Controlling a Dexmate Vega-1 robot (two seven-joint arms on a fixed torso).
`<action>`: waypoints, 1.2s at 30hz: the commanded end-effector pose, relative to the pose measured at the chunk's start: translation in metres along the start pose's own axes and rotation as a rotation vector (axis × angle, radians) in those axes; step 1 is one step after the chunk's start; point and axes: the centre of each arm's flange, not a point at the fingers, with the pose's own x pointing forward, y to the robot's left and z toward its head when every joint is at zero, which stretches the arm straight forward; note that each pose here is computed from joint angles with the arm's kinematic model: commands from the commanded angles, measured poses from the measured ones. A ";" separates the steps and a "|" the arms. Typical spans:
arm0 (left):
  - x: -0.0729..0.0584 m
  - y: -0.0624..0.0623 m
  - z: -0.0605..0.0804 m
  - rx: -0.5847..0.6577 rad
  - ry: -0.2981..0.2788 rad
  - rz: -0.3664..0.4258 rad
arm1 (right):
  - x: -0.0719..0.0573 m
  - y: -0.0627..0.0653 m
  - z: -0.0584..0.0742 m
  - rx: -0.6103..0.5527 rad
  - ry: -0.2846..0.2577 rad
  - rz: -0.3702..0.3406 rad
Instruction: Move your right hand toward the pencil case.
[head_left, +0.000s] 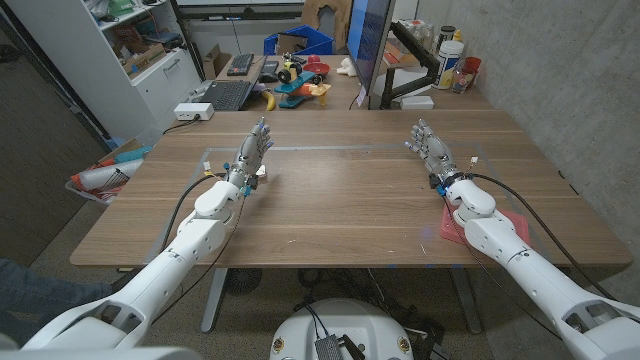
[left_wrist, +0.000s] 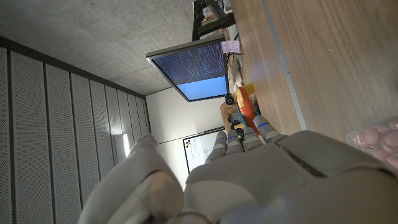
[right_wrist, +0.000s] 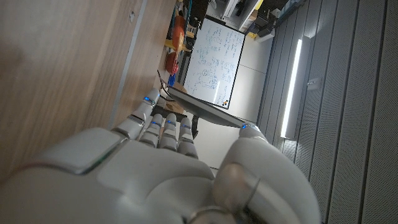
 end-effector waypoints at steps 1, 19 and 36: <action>-0.005 -0.005 -0.008 0.036 0.041 -0.036 | -0.008 0.003 -0.006 0.006 0.014 -0.011; -0.007 -0.005 -0.011 0.043 0.059 -0.039 | 0.000 0.010 0.006 -0.017 -0.004 0.020; -0.005 -0.003 -0.015 0.041 0.074 -0.043 | 0.001 0.009 0.016 -0.042 -0.010 0.026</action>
